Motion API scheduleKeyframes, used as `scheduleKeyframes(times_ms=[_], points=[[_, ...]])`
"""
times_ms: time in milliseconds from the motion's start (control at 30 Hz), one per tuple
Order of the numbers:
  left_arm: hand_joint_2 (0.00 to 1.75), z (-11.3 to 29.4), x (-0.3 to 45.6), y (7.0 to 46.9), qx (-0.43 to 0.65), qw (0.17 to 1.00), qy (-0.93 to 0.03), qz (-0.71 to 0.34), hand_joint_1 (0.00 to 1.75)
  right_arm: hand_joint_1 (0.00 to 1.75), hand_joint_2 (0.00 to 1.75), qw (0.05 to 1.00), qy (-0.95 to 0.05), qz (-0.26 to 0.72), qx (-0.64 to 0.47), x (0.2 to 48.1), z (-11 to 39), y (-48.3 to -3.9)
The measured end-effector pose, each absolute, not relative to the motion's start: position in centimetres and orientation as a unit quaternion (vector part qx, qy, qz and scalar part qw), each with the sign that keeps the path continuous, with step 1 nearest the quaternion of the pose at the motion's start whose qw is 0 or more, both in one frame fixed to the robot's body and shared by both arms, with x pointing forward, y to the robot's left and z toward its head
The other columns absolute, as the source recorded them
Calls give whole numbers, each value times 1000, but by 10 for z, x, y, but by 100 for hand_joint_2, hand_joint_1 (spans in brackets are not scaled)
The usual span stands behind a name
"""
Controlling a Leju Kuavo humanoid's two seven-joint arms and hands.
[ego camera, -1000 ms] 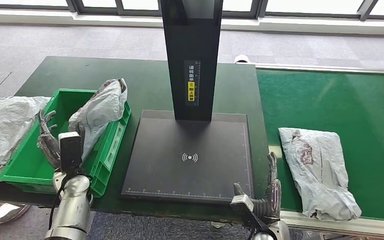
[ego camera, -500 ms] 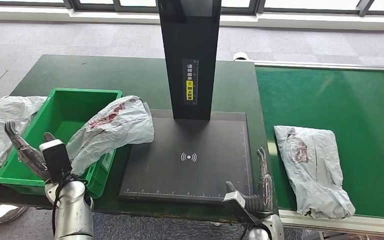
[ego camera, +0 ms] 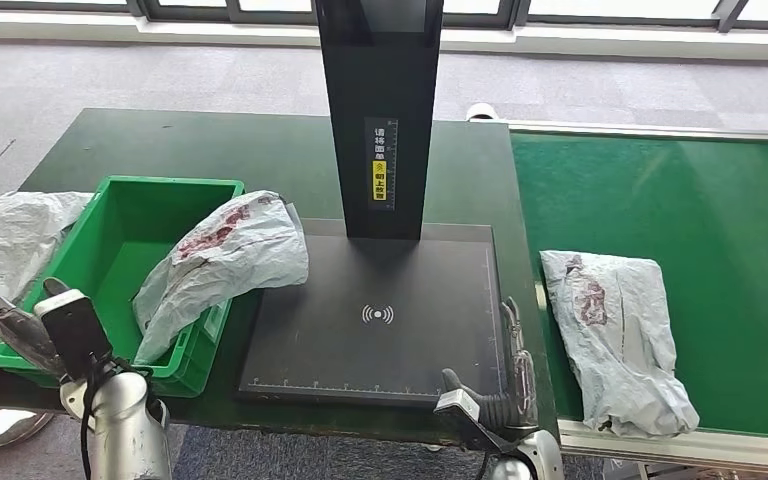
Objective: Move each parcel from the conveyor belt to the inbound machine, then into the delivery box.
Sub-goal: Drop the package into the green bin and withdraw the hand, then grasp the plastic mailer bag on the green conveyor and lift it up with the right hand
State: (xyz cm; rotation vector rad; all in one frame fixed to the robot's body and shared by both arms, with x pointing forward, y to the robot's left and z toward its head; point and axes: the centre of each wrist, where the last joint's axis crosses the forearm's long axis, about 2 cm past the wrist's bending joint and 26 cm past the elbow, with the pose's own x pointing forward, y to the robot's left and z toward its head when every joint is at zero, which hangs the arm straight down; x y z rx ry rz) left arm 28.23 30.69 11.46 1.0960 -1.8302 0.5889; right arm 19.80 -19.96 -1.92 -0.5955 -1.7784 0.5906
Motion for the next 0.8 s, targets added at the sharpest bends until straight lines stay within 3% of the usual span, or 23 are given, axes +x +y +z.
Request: scheduleKeyframes(times_ms=[200, 567, 800], points=[[0, 135, 258, 253, 222, 438, -852, 182, 0, 0, 175, 560, -747, 216, -286, 173, -18, -216], [0, 149, 233, 215, 133, 420, -885, 147, 0, 0, 175, 554, -747, 197, -310, 163, -11, -229], [0, 156, 210, 175, -59, 394, -917, 28, 0, 0, 175, 540, -744, 184, -347, 164, 3, -243]])
